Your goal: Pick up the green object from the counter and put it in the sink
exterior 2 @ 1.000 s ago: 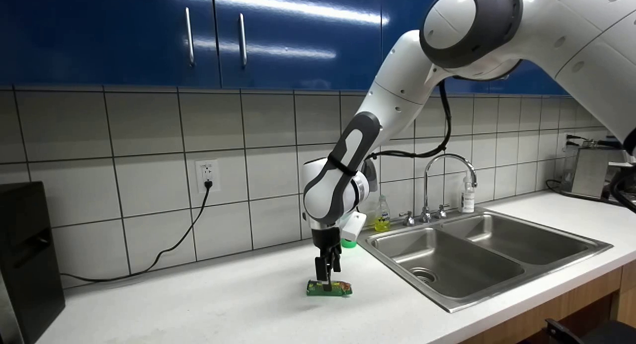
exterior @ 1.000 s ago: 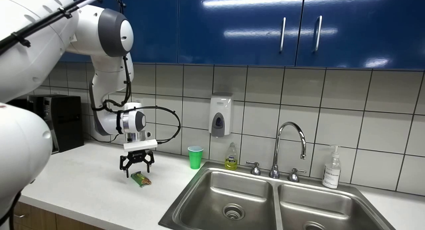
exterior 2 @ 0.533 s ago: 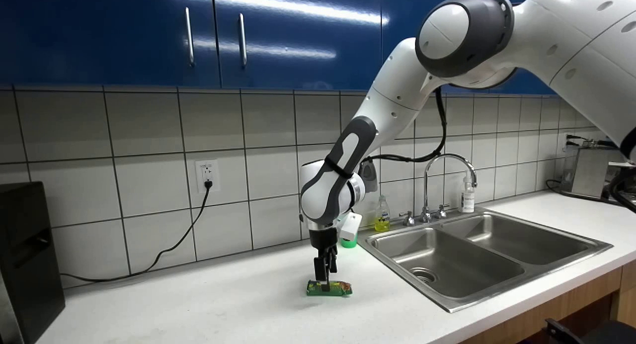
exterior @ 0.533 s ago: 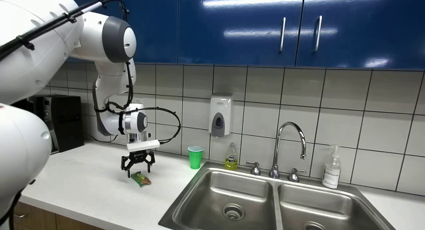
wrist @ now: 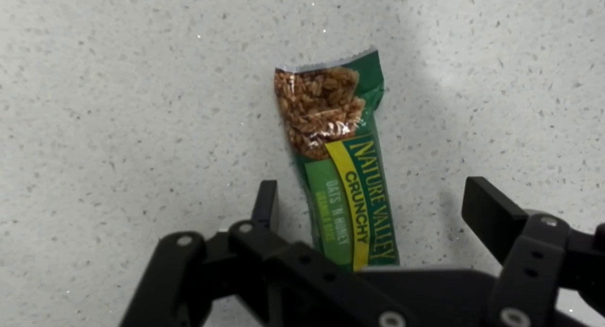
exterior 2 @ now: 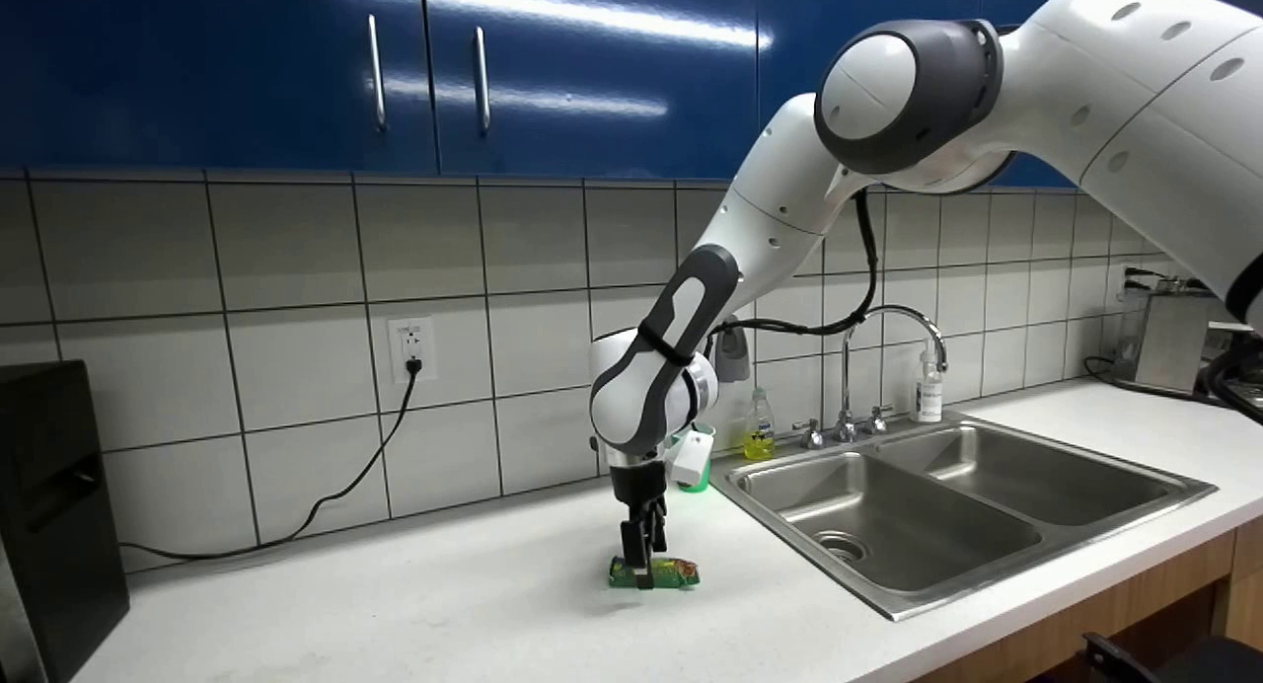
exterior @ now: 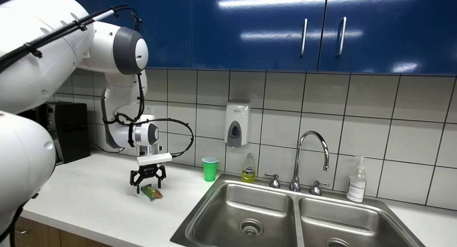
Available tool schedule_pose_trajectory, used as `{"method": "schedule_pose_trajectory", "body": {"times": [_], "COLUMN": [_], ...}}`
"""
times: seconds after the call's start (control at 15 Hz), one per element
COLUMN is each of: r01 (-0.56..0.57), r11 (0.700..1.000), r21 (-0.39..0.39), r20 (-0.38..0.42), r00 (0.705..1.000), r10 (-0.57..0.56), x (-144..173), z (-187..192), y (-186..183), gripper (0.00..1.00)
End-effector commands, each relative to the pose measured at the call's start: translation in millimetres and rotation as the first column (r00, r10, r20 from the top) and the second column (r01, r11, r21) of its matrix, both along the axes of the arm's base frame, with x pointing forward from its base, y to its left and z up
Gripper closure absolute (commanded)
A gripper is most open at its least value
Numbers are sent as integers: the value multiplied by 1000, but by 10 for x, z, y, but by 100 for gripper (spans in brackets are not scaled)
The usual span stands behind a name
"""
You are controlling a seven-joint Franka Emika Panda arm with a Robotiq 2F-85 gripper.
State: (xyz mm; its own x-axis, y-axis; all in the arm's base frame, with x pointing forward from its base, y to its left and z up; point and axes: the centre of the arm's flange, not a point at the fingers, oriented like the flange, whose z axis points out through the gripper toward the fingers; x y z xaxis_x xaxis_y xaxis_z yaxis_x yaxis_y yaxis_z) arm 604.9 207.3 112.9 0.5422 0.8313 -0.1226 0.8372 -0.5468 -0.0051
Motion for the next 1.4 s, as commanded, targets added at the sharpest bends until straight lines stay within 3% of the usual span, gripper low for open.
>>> {"method": "schedule_pose_trajectory", "body": {"times": [0.0, 0.67, 0.73, 0.8, 1.27, 1.33], "r01": [-26, -21, -18, -18, -14, -12], "r11": [1000, 1000, 1000, 1000, 1000, 1000], "r21": [-6, -12, -12, -9, -12, -14], "r20": [-21, -28, -28, -30, -40, -42], "r00": [999, 999, 999, 999, 999, 999], "r10": [26, 20, 17, 17, 13, 11], "x": [116, 163, 169, 175, 209, 213], "z": [-18, -71, -69, -68, -83, -83], "y": [2, 6, 7, 6, -6, -9], "gripper": [0, 0, 25, 26, 82, 84]}}
